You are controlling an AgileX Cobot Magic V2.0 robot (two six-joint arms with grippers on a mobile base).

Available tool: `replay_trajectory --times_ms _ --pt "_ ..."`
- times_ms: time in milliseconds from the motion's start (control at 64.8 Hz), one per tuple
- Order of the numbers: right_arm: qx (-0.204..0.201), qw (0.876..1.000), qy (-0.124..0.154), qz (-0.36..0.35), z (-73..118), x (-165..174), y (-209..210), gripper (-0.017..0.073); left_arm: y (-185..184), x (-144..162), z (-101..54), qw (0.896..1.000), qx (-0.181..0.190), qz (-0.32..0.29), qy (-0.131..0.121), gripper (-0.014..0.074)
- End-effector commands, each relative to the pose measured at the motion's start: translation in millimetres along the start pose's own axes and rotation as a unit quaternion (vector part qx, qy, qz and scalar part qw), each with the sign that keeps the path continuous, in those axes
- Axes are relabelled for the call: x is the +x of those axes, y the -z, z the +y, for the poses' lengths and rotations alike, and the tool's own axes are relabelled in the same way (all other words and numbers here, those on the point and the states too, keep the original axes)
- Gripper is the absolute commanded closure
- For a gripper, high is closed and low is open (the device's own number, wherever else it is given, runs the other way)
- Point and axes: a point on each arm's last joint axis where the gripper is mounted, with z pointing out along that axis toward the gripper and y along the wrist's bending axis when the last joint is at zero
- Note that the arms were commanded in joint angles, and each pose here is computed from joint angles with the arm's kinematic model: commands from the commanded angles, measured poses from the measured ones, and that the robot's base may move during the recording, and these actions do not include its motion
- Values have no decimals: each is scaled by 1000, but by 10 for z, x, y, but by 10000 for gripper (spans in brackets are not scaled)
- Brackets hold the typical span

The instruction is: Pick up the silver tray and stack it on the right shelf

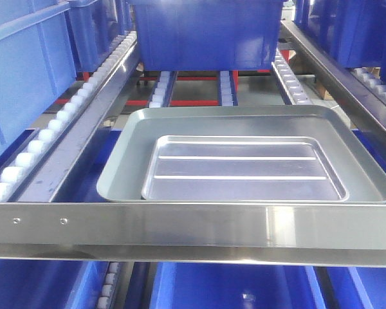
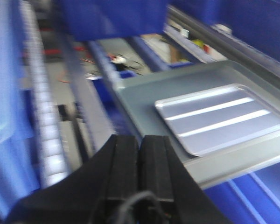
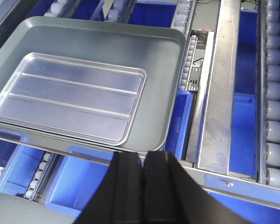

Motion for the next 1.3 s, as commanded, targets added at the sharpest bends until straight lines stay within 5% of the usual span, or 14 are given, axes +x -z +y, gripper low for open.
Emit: replay_trajectory --times_ms 0,170,340,1158,1281 --pt "-4 999 12 -52 12 -153 39 501 105 -22 62 996 -52 -67 10 676" --pt "-4 999 12 -52 12 -152 39 501 188 283 157 982 -155 -106 31 677" --pt "-3 999 12 -51 12 -150 39 501 197 333 202 974 -198 -106 32 677" --pt "-3 999 12 -51 12 -150 39 501 199 328 206 973 -201 -109 32 676" --pt "5 995 21 -95 -5 -223 51 501 199 328 206 973 -201 -109 32 676"
